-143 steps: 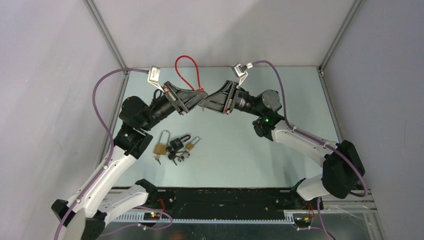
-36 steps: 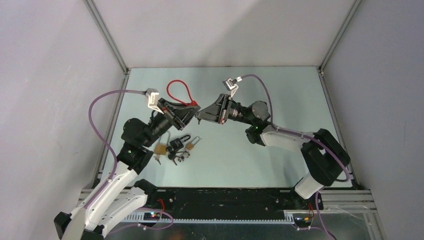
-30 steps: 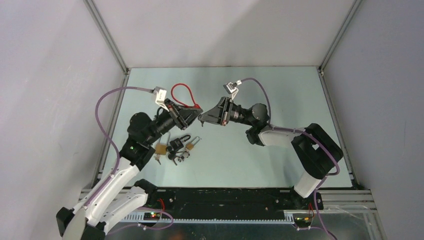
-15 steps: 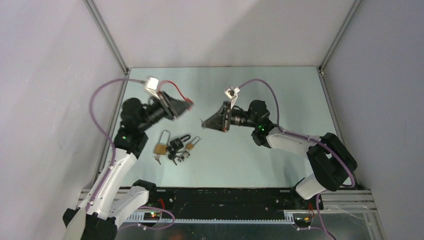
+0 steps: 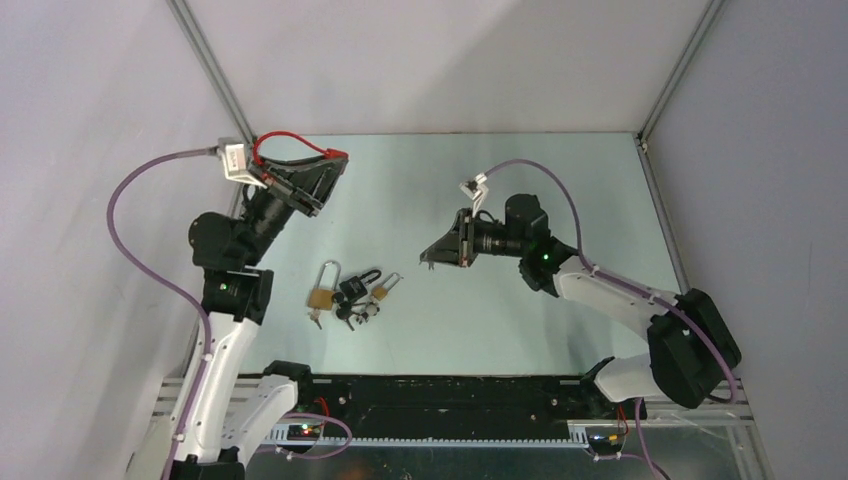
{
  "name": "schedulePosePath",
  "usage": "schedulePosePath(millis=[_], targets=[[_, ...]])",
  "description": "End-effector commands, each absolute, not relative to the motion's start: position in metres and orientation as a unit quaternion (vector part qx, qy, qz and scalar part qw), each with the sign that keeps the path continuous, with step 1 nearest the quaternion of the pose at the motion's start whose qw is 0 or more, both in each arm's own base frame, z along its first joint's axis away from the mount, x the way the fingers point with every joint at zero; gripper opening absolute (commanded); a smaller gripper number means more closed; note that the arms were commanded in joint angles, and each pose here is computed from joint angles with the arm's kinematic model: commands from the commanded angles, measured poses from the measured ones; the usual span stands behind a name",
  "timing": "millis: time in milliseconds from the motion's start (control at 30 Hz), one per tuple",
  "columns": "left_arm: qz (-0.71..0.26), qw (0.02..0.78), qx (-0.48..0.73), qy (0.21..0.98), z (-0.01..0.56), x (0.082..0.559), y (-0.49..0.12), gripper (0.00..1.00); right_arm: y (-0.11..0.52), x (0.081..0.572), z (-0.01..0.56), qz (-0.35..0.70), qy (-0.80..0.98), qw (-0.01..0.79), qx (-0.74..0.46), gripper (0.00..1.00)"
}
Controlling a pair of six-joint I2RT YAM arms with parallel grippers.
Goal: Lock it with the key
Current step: Lock the lock, then place the lock at the center of the board.
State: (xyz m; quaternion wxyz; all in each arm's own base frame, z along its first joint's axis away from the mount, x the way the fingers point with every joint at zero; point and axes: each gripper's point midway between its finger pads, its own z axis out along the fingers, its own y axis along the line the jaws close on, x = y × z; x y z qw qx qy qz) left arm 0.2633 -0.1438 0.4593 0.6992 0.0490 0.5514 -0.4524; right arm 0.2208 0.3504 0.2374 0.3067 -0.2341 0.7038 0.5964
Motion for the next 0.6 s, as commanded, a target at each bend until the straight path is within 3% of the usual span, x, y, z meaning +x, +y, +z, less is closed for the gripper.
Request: schedulePosePath(millis=[0,300,567], targets=[[-0.478,0.669,0.055,0.567,0.443,0.269,-0.156,0.00,0.324,0.261,0.235,0.510,0.762,0.361,-0.170,0.00],[-0.489,0.551,0.038,0.675,0.340,0.320,-0.218,0.03,0.239,0.316,0.195,0.356,0.843,0.401,-0.036,0.00],[-0.491,0.417,0.080,0.760,0.239,0.355,-0.326,0.05,0.176,0.359,0.169,0.295,0.854,0.423,0.072,0.00]])
